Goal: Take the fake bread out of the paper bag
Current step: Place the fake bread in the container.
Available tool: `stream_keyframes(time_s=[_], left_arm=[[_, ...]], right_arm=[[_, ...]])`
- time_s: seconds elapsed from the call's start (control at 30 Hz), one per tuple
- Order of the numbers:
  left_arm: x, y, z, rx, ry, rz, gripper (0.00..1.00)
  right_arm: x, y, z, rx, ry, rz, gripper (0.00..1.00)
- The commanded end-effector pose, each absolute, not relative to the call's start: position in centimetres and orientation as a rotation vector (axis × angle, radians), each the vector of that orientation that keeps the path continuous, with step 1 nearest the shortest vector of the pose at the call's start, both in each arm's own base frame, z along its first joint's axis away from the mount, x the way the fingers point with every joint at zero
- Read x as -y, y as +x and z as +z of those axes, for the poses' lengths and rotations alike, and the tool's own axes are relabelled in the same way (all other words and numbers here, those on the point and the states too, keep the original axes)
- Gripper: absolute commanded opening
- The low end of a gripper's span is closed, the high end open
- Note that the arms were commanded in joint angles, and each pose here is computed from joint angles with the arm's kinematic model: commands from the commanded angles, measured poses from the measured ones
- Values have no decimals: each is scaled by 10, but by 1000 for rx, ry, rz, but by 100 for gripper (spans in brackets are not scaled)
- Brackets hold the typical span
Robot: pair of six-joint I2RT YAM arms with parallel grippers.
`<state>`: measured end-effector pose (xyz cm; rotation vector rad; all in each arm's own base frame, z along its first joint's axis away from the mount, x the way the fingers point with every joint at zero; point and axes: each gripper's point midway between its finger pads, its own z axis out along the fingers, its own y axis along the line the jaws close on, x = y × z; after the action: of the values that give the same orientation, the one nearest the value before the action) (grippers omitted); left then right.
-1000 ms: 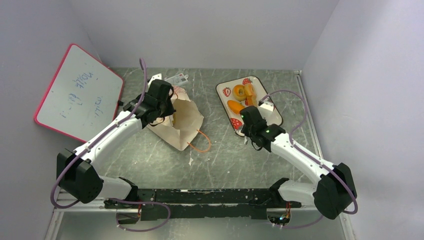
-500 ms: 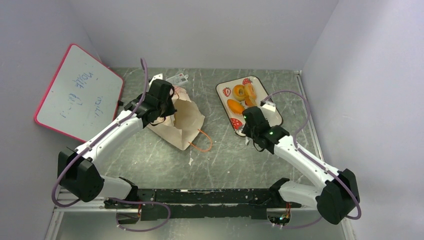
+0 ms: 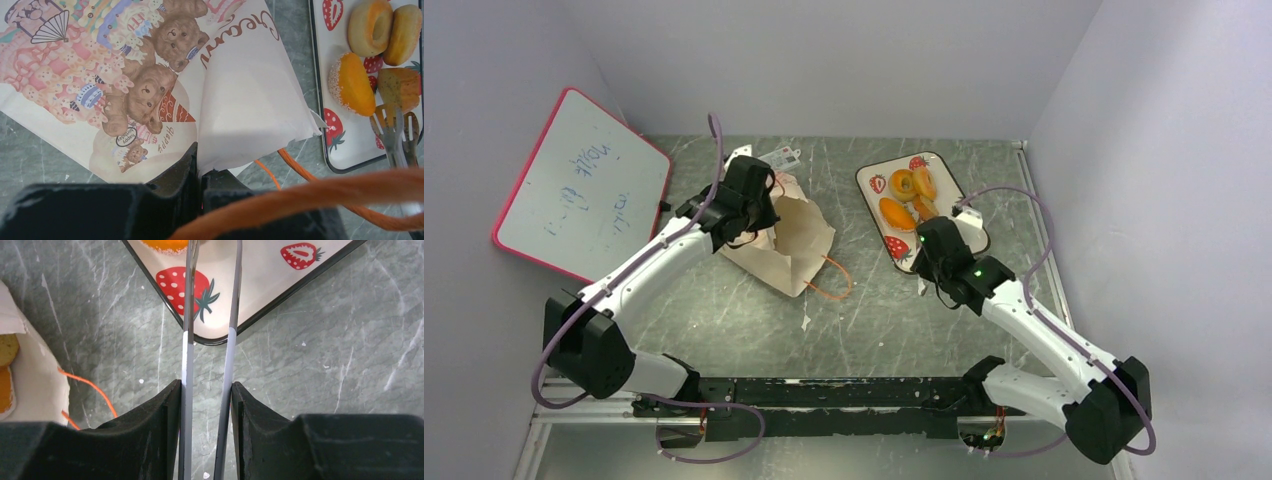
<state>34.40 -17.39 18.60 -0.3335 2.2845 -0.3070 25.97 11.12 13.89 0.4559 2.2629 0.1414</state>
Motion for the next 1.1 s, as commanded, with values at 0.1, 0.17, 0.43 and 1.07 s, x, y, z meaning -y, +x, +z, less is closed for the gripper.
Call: stream_keyframes(time_s=[0.1, 0.17, 0.43, 1.07], left_arm=[[185, 356, 202, -2253, -328, -367, 7], [185, 356, 201, -2257, -324, -365, 7], [187, 358, 201, -2266, -321, -369, 7], [189, 357, 197, -2276, -316, -373, 7]], right_arm=[[-117, 253, 149, -2255, 473, 226, 41], [-118, 251, 150, -2256, 473, 238, 41], [-120, 244, 155, -2268, 474, 272, 41], [-139, 237, 181, -2252, 460, 426, 40]])
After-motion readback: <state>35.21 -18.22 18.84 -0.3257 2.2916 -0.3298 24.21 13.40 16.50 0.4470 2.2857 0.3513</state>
